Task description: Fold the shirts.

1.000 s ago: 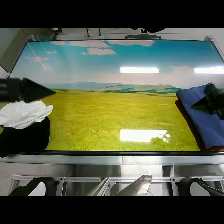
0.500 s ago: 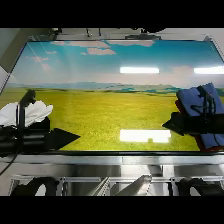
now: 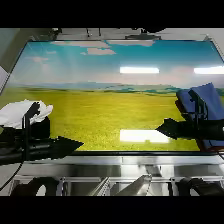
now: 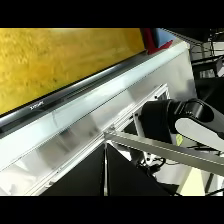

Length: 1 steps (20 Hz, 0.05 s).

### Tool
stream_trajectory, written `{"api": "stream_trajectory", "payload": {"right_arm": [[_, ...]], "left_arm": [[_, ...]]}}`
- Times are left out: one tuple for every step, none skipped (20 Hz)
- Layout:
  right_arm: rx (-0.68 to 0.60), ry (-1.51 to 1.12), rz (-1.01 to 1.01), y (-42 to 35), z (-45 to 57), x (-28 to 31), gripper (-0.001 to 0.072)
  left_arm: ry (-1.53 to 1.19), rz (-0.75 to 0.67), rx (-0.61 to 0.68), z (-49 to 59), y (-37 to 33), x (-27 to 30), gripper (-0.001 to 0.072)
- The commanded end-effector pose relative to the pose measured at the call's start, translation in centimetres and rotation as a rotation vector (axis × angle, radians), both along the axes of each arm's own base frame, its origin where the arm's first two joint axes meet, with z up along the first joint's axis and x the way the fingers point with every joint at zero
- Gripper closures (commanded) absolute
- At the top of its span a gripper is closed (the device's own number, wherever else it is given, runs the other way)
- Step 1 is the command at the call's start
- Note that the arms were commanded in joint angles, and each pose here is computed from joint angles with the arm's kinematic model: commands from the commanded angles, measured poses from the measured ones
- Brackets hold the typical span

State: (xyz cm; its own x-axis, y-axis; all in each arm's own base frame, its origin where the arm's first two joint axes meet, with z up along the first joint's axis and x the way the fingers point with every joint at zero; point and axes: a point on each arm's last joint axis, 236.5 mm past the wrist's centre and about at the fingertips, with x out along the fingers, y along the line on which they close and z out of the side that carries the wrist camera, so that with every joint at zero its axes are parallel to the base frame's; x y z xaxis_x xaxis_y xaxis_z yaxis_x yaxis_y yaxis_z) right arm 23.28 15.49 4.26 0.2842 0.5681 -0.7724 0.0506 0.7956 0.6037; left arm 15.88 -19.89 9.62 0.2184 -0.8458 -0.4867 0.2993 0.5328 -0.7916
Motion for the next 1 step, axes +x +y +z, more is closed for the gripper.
{"api": "stream_trajectory", "payload": {"right_arm": [[0.002,-0.004,0.0,0.1,0.04,0.03,0.0669]], "left_arm": [[-0.004,0.007,-0.002,0.0,0.0,0.07,0.0691]]}}
